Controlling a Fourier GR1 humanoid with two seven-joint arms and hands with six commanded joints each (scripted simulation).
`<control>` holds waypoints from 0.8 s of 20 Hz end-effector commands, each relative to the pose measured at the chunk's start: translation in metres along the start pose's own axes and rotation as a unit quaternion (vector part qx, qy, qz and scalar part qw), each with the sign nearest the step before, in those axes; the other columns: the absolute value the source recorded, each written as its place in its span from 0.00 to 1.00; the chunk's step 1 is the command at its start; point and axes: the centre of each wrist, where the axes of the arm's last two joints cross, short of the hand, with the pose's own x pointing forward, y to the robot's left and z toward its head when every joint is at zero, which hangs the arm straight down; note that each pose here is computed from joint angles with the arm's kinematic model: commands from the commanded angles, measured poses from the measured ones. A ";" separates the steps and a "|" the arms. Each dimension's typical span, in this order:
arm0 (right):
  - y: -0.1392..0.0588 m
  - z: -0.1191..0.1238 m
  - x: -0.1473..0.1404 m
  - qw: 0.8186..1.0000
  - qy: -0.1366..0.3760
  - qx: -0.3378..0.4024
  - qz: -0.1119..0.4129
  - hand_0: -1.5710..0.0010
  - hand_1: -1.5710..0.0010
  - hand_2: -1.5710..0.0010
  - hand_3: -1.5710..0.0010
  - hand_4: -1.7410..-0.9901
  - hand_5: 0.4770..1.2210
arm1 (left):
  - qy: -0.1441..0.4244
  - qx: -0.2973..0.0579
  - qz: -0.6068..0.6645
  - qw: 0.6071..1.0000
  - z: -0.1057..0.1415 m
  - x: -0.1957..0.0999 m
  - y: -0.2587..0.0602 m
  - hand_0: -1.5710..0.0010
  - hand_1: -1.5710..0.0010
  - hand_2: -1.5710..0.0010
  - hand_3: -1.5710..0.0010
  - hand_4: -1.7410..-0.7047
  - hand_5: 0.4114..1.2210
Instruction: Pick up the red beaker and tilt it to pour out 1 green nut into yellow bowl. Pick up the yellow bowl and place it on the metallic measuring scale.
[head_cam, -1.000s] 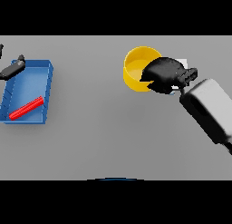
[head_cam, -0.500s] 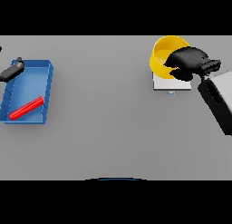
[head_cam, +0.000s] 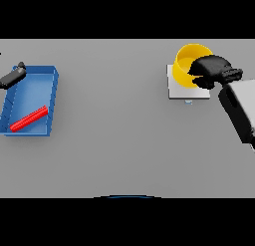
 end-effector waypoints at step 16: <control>0.015 -0.014 -0.008 0.998 0.020 0.033 -0.043 0.68 0.72 0.62 0.60 0.42 0.50 | 0.001 -0.011 0.002 1.000 -0.006 0.003 -0.008 1.00 1.00 1.00 1.00 0.90 0.41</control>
